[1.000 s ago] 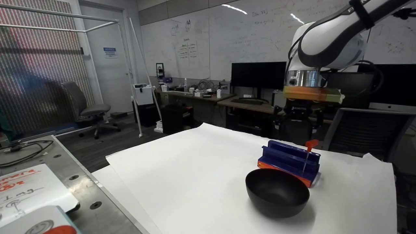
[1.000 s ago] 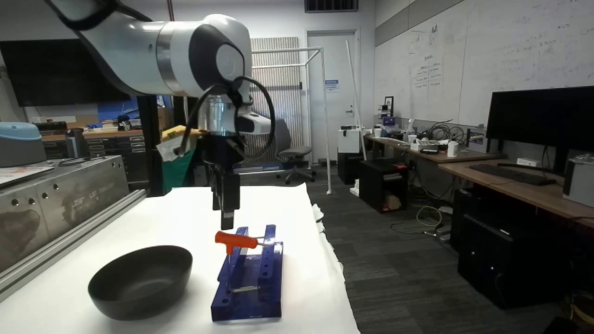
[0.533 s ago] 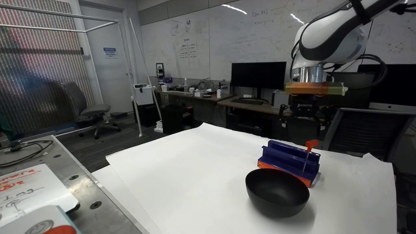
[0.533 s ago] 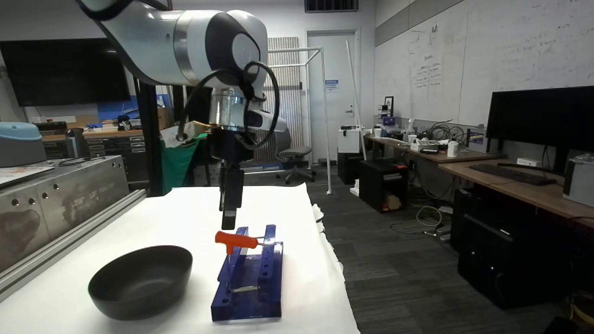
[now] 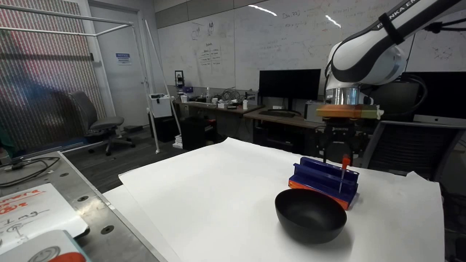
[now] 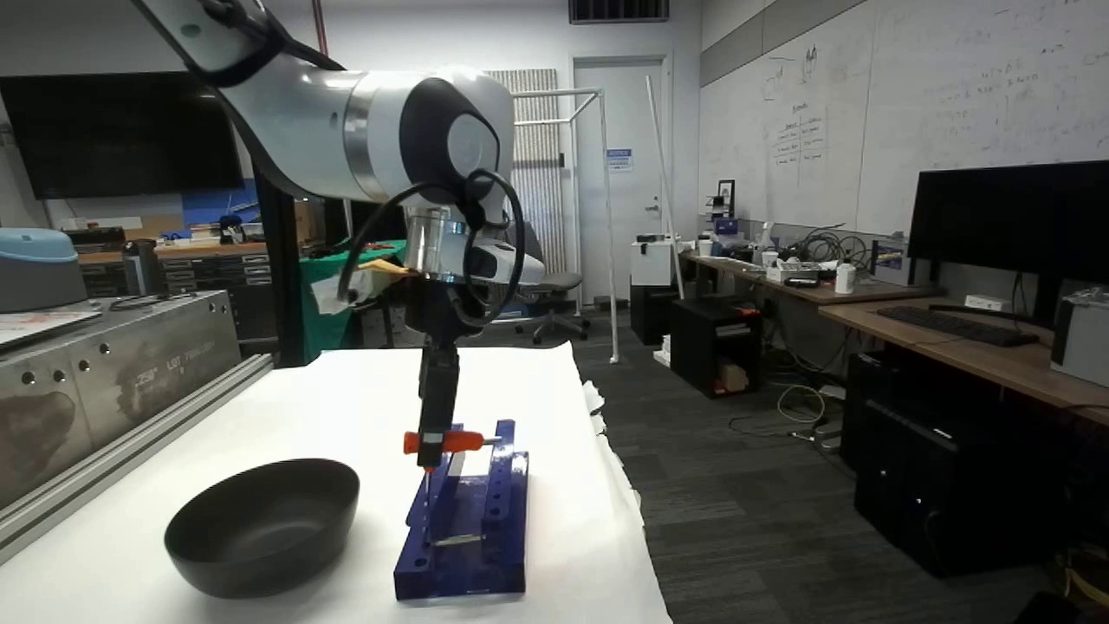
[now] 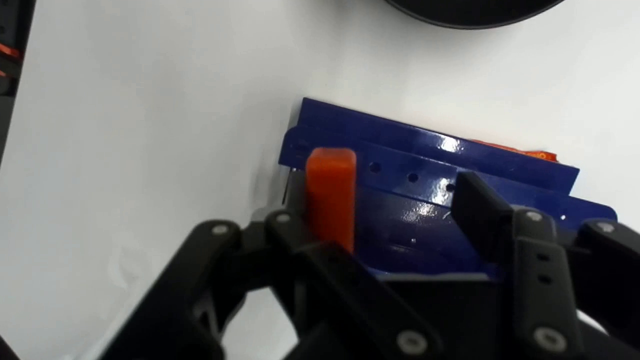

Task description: Put the red object in the bowl

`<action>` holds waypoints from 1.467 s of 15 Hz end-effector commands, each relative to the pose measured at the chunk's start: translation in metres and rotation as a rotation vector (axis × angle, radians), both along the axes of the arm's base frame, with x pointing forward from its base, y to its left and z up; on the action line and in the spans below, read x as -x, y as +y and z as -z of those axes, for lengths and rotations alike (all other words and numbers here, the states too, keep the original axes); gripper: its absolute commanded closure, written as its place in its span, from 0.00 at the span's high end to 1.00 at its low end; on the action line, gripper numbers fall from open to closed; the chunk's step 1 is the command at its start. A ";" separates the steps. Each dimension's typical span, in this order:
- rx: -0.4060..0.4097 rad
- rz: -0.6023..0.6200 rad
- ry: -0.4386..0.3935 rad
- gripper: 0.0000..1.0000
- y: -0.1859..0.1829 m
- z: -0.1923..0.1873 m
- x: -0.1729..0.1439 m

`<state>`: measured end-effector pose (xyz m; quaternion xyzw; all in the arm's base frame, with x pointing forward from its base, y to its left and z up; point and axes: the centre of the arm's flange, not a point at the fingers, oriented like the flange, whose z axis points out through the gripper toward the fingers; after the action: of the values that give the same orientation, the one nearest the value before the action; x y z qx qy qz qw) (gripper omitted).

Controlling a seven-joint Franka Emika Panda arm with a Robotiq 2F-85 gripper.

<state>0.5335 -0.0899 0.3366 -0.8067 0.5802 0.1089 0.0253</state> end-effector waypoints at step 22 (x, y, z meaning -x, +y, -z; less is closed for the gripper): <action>-0.106 -0.316 -0.456 0.05 0.083 -0.071 0.069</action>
<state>0.4660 -0.0110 0.4524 -0.8788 0.4454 -0.0469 0.1647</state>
